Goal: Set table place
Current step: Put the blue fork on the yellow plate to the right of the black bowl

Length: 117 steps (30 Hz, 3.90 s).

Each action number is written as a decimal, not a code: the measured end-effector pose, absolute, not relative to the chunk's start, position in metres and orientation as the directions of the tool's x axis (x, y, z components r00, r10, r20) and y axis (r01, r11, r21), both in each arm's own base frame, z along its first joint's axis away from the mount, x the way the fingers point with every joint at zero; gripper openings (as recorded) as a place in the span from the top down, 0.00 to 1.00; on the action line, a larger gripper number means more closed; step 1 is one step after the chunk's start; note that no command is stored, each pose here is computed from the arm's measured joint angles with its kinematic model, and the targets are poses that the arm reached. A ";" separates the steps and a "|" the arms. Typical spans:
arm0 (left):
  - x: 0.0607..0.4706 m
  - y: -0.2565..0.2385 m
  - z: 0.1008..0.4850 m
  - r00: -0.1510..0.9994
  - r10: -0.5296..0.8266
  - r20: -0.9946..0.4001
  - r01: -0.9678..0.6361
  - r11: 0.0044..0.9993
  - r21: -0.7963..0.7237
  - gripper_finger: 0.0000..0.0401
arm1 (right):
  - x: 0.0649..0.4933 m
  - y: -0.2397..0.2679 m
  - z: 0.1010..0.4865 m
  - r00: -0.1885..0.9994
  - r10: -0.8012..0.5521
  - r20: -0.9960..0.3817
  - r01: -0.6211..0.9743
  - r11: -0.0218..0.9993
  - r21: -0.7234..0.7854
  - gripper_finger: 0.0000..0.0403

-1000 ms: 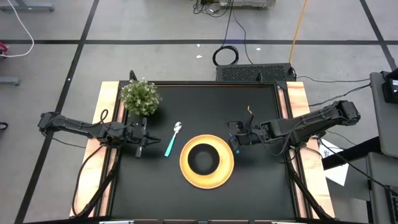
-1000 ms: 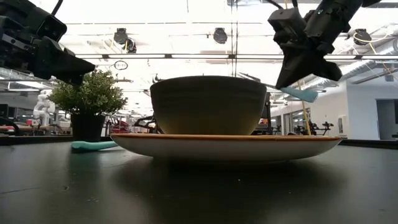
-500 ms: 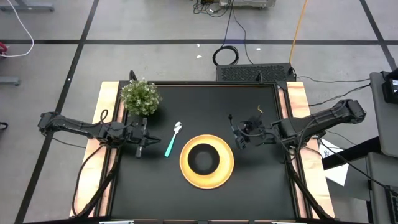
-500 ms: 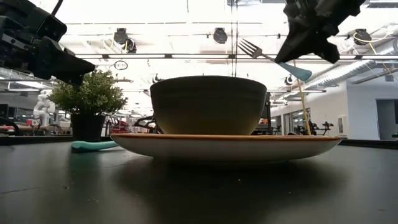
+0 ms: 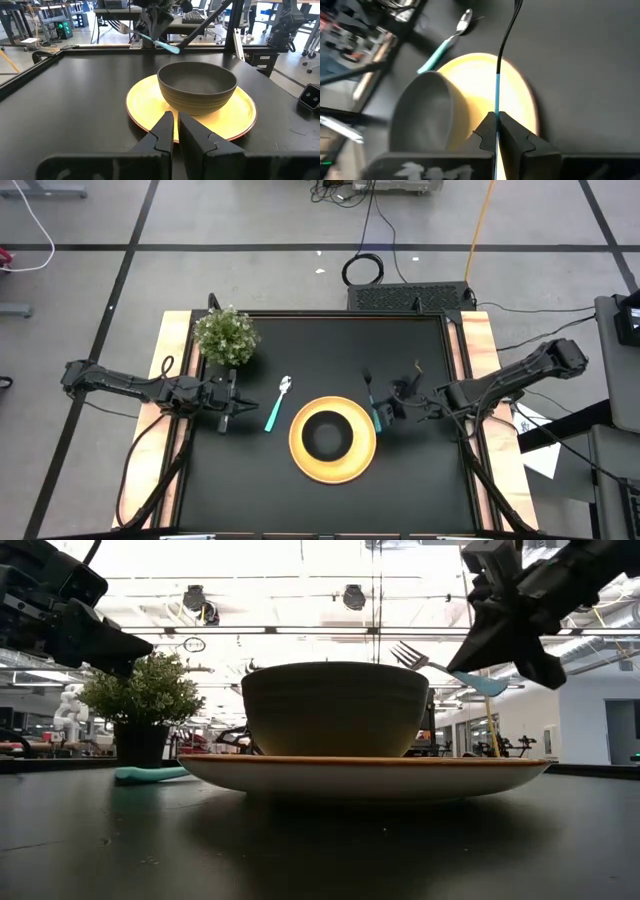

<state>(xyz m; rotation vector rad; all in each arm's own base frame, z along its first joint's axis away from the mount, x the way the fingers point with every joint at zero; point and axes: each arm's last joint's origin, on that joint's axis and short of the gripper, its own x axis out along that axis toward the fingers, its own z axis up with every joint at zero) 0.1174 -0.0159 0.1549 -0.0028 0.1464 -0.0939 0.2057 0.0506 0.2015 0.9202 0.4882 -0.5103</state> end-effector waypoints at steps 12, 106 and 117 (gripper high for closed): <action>0.117 -0.016 0.155 0.985 -0.093 -0.144 0.092 0.996 -0.010 0.92 | 0.206 0.069 0.198 0.809 -0.140 -0.571 0.571 0.414 0.708 1.00; 0.118 -0.016 0.157 0.988 -0.096 -0.122 0.093 0.995 -0.029 0.92 | 0.237 0.091 0.131 0.699 -0.069 -0.712 0.693 0.311 0.651 1.00; 0.118 -0.016 0.157 0.988 -0.096 -0.122 0.093 0.995 -0.029 0.92 | 0.242 0.087 0.127 0.701 -0.048 -0.712 0.689 0.304 0.658 1.00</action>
